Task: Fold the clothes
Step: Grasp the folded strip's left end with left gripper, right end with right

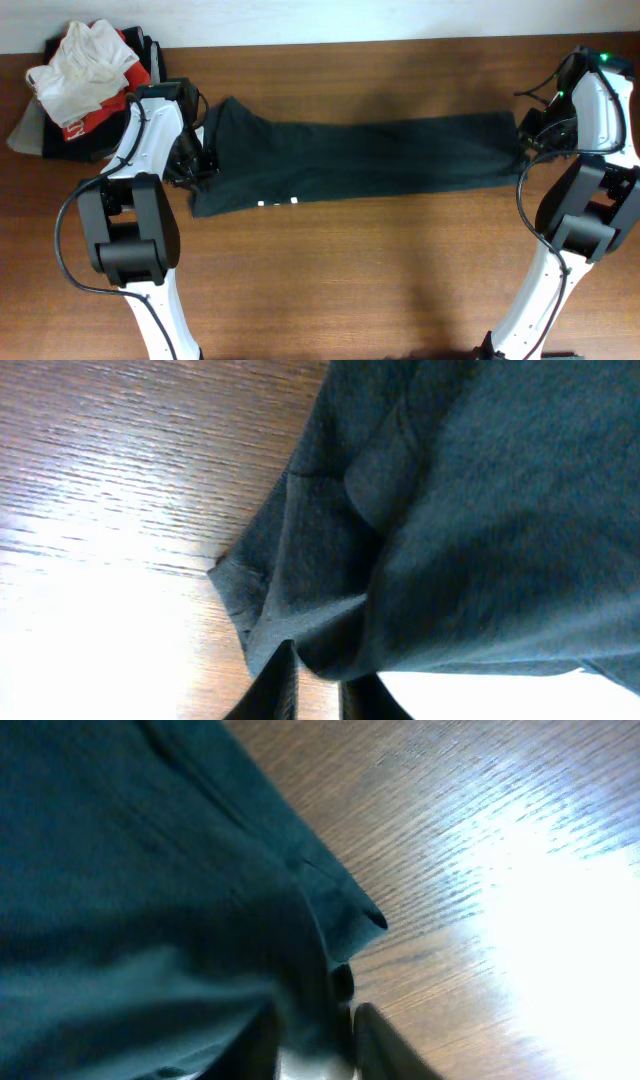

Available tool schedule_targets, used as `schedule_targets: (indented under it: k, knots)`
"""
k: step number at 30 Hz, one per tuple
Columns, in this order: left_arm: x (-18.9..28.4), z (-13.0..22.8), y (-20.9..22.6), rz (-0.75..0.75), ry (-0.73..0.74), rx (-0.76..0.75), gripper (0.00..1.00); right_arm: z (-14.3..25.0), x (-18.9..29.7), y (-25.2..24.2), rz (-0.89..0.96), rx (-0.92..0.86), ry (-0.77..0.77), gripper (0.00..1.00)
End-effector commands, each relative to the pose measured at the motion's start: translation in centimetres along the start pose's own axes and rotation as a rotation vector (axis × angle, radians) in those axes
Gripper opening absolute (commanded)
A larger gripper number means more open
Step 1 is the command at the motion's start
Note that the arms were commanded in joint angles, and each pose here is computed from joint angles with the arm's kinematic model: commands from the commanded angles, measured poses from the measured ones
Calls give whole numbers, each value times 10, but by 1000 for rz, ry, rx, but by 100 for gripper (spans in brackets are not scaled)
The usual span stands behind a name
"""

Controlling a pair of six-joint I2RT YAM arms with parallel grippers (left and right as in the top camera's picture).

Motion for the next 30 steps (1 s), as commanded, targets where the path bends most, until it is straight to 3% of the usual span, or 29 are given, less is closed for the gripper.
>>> schedule_targets:
  k: [1, 2, 8, 12, 13, 14, 16, 17, 22, 24, 30]
  knots:
    - [2, 1, 6, -25, 5, 3, 33, 2, 7, -10, 23, -21, -6, 81]
    - [6, 2, 6, -31, 5, 3, 46, 3, 11, -14, 21, -31, -6, 99]
    - [51, -7, 5, -16, -89, 37, 49, 3, 52, -29, -34, -64, -64, 99]
    - [88, -15, -1, 42, -206, 68, 49, 5, 77, -16, -189, 95, -123, 96]
    - [94, -16, -4, 57, -225, 64, 47, 5, 79, -11, -211, 125, -129, 85]
    - [97, -16, -10, 87, -238, 52, 33, 5, 77, -6, -219, 145, -124, 58]
    - [96, -14, -22, 147, -233, 3, 14, 5, 70, 3, -219, 163, -106, 34]
    - [92, -12, -32, 186, -217, -42, 11, 5, 64, 10, -219, 177, -95, 25]
    - [54, 0, -70, 198, -169, -146, 6, 2, 25, 44, -216, 249, -61, 8]
    - [40, 3, -78, 198, -166, -164, 1, 2, 13, 50, -211, 263, -47, 7]
    - [-2, 3, -76, 192, -126, -159, 1, 5, -28, 56, -206, 275, -18, 7]
Point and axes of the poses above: each gripper's point midway between its finger pads, its own x axis back along the fingers, its own y axis along the line the jaws close on, z = x × y, the point moved 10 cm from there along x, back along the fingers, and after that the axes turned 13 degrees about x, right-handed, at the moved point
